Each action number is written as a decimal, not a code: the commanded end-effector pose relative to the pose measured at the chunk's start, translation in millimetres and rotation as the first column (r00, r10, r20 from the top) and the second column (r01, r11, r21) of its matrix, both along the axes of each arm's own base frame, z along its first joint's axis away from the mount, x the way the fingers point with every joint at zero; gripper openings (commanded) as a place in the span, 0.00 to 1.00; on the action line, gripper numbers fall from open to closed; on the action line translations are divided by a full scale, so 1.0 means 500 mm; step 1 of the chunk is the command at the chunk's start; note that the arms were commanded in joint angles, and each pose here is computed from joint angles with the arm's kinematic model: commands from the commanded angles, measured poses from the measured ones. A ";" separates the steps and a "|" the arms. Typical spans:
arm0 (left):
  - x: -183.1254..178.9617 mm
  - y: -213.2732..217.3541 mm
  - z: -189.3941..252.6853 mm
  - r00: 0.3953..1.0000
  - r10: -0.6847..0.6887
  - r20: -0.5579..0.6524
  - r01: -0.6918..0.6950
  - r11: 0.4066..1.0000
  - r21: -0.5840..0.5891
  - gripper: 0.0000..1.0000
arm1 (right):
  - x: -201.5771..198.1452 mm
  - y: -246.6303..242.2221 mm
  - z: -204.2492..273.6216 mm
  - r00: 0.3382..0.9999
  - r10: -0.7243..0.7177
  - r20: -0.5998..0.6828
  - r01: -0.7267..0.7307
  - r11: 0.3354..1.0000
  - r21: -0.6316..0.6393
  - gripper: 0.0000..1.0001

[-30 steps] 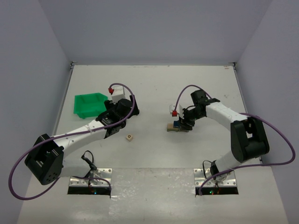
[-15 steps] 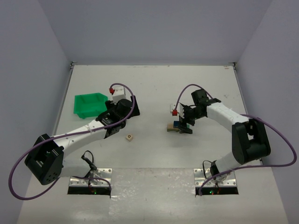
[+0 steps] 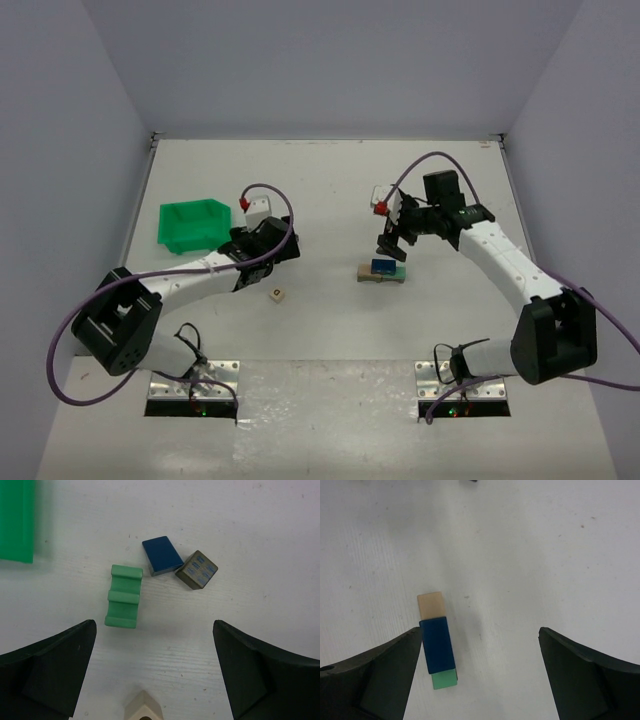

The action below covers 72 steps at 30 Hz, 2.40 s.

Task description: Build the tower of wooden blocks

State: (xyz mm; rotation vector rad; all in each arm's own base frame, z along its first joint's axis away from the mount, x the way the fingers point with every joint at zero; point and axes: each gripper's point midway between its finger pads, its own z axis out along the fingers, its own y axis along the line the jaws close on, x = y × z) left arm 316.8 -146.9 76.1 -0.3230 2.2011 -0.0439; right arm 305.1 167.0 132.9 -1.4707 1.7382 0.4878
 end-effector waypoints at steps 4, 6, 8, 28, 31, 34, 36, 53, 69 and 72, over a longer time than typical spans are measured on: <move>0.023 0.041 -0.040 0.994 0.093 -0.052 -0.095 0.995 -0.040 1.00 | 0.082 0.012 0.104 0.984 -0.178 0.032 0.172 0.975 0.140 0.99; 0.027 0.047 -0.048 0.993 0.097 -0.064 -0.100 0.994 -0.040 0.98 | 0.083 0.013 0.107 0.982 -0.186 0.026 0.181 0.972 0.151 0.99; 0.033 0.051 -0.062 0.992 0.097 -0.081 -0.100 0.995 -0.029 0.95 | 0.090 0.011 0.108 0.978 -0.205 0.029 0.199 0.968 0.156 0.99; 0.063 0.043 -0.075 0.993 0.083 -0.081 -0.086 0.996 -0.023 0.54 | 0.127 -0.018 0.077 0.952 -0.305 0.011 0.301 0.944 0.133 0.99; 0.059 0.040 -0.083 0.993 0.072 -0.088 -0.075 0.997 -0.029 0.49 | 0.127 -0.020 0.082 0.950 -0.312 0.013 0.307 0.942 0.138 0.99; 0.056 0.041 -0.091 0.992 0.072 -0.100 -0.075 0.997 -0.024 0.47 | 0.126 -0.020 0.088 0.950 -0.313 0.020 0.306 0.940 0.147 0.99; 0.055 0.041 -0.092 0.992 0.076 -0.102 -0.079 0.997 -0.026 0.41 | 0.124 -0.022 0.094 0.948 -0.316 0.026 0.308 0.938 0.157 0.99; 0.075 -0.009 0.054 0.991 -0.050 0.124 0.072 0.981 -0.182 0.00 | 0.112 0.008 0.196 0.936 -0.350 -0.034 0.339 0.873 0.352 0.99; -0.184 -0.141 0.426 0.304 -0.400 0.864 0.849 0.526 -0.056 0.00 | -0.100 0.148 0.377 0.901 0.277 -0.332 0.059 0.682 0.729 0.99; -0.219 -0.146 0.439 0.224 -0.394 0.891 0.884 0.467 -0.016 0.00 | -0.131 0.194 0.374 0.919 0.268 -0.289 0.031 0.683 0.730 0.99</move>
